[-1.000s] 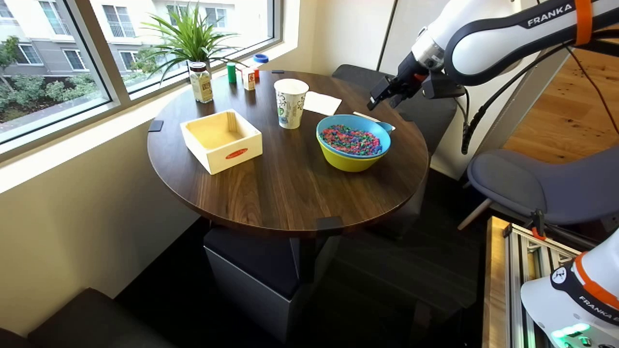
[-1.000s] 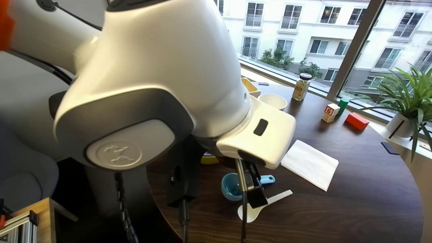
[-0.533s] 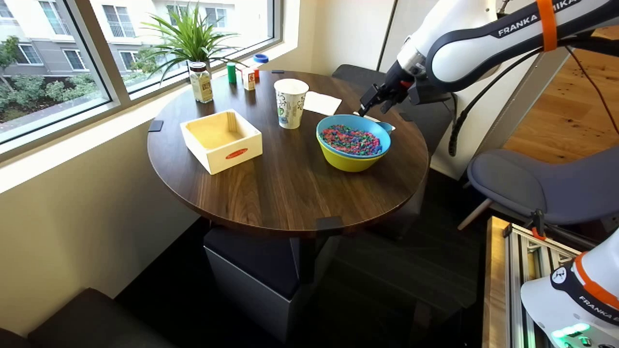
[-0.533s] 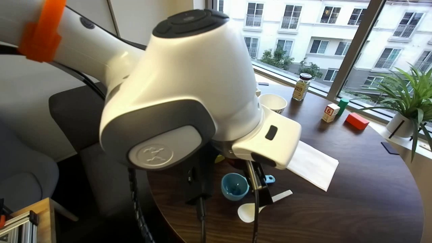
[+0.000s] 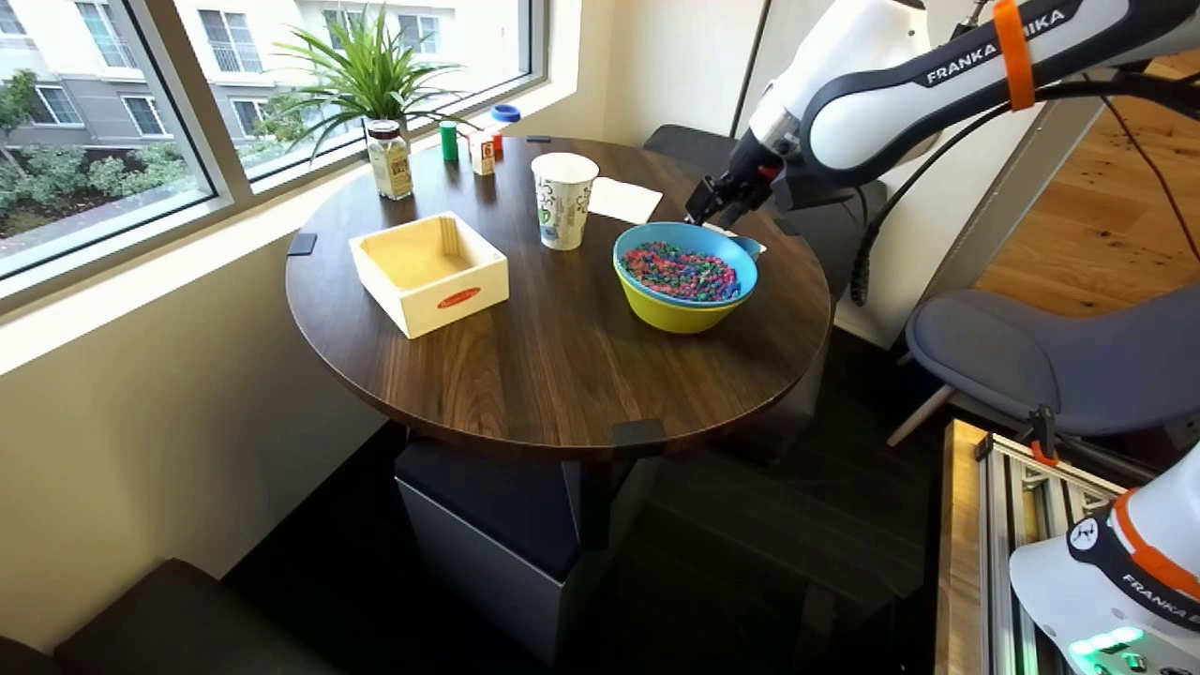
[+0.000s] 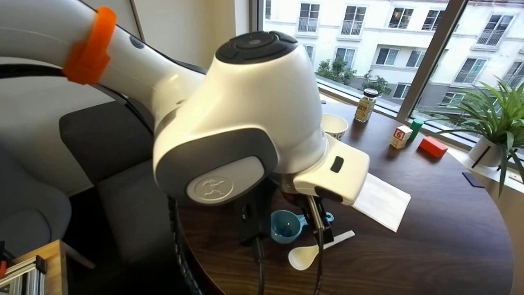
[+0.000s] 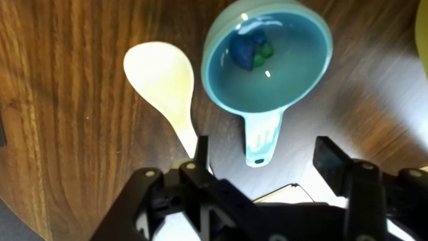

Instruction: Put some cereal in the blue measuring spoon then place the cereal back in the blue bowl using the measuring spoon

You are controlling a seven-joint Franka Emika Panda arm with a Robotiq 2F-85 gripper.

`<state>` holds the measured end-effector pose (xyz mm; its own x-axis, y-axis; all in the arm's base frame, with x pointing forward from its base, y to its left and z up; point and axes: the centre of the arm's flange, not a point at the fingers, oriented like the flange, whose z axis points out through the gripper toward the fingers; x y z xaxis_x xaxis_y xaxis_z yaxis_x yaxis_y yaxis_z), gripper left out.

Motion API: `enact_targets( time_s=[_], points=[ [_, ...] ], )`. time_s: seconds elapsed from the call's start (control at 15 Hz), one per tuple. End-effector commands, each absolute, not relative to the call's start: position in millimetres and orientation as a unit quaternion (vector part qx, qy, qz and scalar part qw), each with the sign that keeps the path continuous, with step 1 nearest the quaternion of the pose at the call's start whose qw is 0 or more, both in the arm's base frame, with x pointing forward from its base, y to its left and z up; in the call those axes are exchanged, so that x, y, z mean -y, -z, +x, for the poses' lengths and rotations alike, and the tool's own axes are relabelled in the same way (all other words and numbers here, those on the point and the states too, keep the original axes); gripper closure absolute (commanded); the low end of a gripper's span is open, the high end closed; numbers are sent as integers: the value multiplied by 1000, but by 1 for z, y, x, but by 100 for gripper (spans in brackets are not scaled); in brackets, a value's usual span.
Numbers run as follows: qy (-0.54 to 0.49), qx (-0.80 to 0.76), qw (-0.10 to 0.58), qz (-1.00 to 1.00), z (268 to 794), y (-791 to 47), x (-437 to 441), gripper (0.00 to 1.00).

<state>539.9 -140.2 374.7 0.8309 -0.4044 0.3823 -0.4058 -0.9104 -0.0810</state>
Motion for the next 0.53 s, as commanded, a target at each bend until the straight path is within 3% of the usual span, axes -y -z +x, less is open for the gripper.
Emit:
enact_targets(
  time_s=[0.0, 0.47],
  points=[
    [-195, 208, -3, 958, 548, -369, 141, 28],
    [-191, 202, -4, 961, 551, -365, 136, 39]
  ],
)
